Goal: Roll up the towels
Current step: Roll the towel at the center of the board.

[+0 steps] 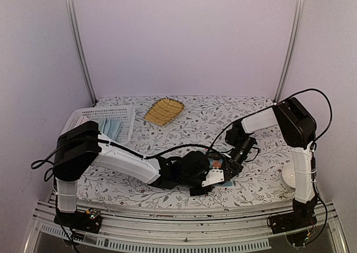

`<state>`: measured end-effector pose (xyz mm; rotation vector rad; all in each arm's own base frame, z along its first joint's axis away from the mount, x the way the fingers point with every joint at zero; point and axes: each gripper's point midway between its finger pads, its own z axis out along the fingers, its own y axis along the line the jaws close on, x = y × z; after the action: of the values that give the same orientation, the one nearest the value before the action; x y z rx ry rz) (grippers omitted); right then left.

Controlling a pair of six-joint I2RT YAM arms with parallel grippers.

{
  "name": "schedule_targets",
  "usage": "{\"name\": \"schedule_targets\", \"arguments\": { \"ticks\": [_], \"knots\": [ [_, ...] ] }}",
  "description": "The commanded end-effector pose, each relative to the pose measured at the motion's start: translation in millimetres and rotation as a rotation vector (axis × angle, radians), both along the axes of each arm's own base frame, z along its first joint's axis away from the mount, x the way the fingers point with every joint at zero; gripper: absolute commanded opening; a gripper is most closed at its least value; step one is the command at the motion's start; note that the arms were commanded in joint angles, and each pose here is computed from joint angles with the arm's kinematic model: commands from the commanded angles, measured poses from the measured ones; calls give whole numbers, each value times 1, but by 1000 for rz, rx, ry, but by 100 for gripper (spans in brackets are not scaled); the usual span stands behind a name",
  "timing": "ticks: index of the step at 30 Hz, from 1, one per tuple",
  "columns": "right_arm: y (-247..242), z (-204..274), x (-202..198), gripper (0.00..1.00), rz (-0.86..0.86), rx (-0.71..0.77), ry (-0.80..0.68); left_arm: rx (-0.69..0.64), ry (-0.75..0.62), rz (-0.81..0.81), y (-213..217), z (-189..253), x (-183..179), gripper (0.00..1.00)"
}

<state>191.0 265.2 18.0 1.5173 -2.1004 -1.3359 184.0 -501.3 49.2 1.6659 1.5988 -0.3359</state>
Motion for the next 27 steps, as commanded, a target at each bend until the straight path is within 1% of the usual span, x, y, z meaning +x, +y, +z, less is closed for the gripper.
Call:
{"name": "schedule_targets", "arguments": {
  "ticks": [1, 3, 6, 10, 12, 13, 15, 18, 20, 24, 27],
  "knots": [
    [-8, -18, -2, 6, 33, -51, -11, 130, -55, -81, 5, -25, 0, 40],
    [-8, -19, -2, 6, 30, -51, -8, 153, -44, -88, 5, -34, -1, 39],
    [-7, -19, -2, 6, 27, -48, -6, 177, -63, -64, 6, -42, 4, 39],
    [-6, -15, -2, 8, 28, -42, -10, 206, -118, -26, 6, -49, 12, 34],
    [-5, -8, -1, 13, 27, -26, -15, 220, -136, -19, 6, -52, 14, 29],
    [-3, -1, 1, 16, 28, -10, -32, 224, -141, -17, 5, -51, 14, 23],
    [-2, 13, 4, 26, 27, 11, -62, 236, -124, -16, 4, -48, 12, 15],
    [-2, 40, 14, 38, 14, 43, -141, 253, -50, -12, 3, -42, 4, 8],
    [-5, 60, 24, 42, -9, 55, -191, 268, 23, -15, 5, -39, -5, 7],
    [-11, 107, 51, 44, -99, 91, -313, 305, 214, -32, 5, -45, -25, 6],
    [-18, 141, 75, 45, -191, 104, -453, 335, 330, -37, 4, -51, -36, 4]
  ]
}}
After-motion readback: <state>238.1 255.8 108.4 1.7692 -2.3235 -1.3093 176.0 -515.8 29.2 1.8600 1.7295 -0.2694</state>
